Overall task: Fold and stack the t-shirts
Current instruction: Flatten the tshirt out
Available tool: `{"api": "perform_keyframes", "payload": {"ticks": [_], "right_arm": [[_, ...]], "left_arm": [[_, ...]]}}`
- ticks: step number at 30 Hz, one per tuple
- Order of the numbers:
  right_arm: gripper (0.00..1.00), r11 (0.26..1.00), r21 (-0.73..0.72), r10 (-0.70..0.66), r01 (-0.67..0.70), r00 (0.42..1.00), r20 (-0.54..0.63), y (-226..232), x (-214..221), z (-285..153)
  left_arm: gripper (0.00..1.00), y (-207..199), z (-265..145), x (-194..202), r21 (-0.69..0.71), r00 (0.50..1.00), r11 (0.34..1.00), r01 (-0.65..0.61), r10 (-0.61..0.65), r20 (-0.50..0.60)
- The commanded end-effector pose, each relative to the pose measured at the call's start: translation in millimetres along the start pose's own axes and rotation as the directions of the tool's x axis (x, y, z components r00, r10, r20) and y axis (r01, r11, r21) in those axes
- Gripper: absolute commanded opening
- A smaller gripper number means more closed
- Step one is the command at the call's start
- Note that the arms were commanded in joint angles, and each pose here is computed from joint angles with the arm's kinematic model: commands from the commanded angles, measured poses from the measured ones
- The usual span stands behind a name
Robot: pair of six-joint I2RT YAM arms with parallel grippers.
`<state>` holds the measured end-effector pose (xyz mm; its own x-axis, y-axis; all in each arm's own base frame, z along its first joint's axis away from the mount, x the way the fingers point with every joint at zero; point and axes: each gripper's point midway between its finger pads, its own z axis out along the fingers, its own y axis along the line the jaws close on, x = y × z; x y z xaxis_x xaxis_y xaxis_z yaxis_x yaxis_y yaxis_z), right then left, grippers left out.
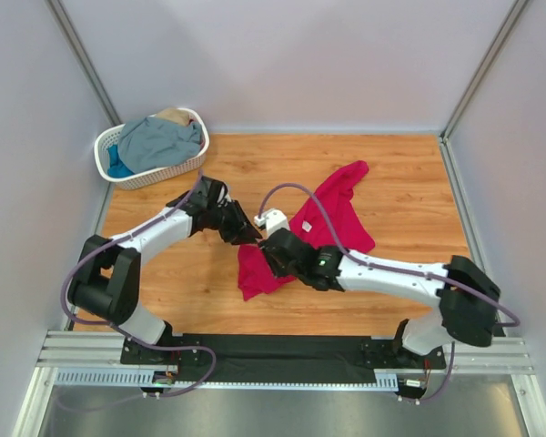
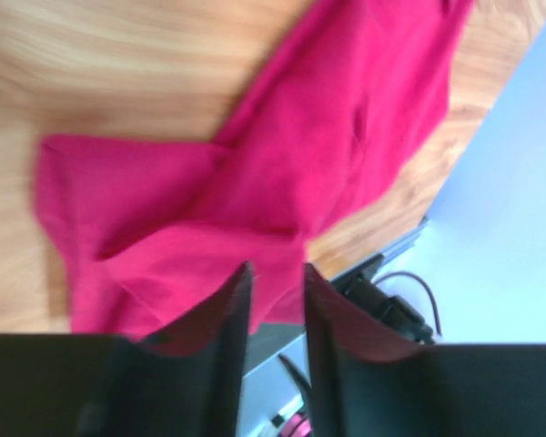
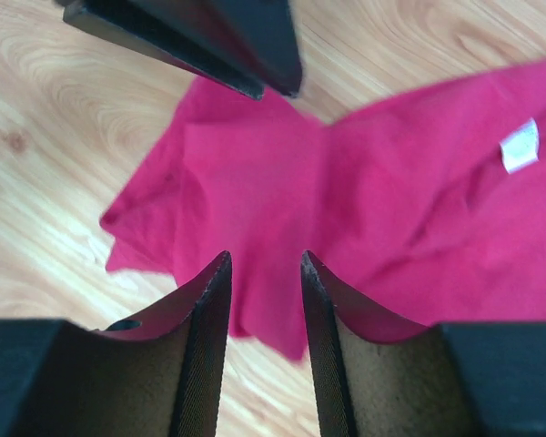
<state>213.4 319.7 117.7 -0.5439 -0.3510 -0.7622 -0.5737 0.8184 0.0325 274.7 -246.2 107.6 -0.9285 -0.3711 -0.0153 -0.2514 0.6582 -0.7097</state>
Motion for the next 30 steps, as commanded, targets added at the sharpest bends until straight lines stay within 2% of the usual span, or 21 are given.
{"api": "perform_keyframes", "payload": {"ticks": [1,2,4,5,8,11,20,30], "right_arm": [[0.37,0.998,0.051,-0.044,0.040,0.995,0.091,20.3,-35.7,22.5],[0.36,0.998,0.042,-0.044,0.039,0.993,0.113,30.1,-51.9,23.2],[0.36,0.995,0.070,-0.082,0.077,0.994,0.069,37.6,-42.5,39.5],[0.35,0.995,0.068,-0.073,0.067,0.994,0.086,44.7,-55.0,41.7],[0.34,0.989,0.125,-0.074,0.073,0.997,0.004,45.5,-44.5,60.7],[0.35,0.976,0.208,-0.054,0.066,0.997,-0.062,38.8,-29.8,75.7],[0.37,0.968,0.245,-0.021,0.059,0.988,-0.155,39.9,-8.9,92.2],[0.35,0.978,0.204,-0.013,0.054,0.980,-0.196,48.9,6.3,101.4]], "left_arm": [[0.39,3.5,-16.0,-26.8,0.005,1.000,1.000,-0.017,0.017,0.004],[0.42,13.6,-23.1,-35.0,-0.037,0.999,0.999,-0.001,0.003,0.037],[0.46,33.8,-42.0,-61.8,-0.063,0.992,0.997,0.049,-0.042,0.121],[0.47,40.3,-52.0,-69.4,-0.073,0.985,0.995,0.069,-0.057,0.162],[0.48,66.3,-74.5,-87.9,-0.066,0.960,0.986,0.155,-0.134,0.247],[0.48,79.5,-81.1,-86.0,-0.072,0.952,0.982,0.175,-0.150,0.268],[0.48,92.3,-68.3,-73.1,-0.061,0.959,0.981,0.185,-0.167,0.231],[0.48,104.1,-68.2,-74.1,-0.068,0.954,0.978,0.195,-0.173,0.246]]}}
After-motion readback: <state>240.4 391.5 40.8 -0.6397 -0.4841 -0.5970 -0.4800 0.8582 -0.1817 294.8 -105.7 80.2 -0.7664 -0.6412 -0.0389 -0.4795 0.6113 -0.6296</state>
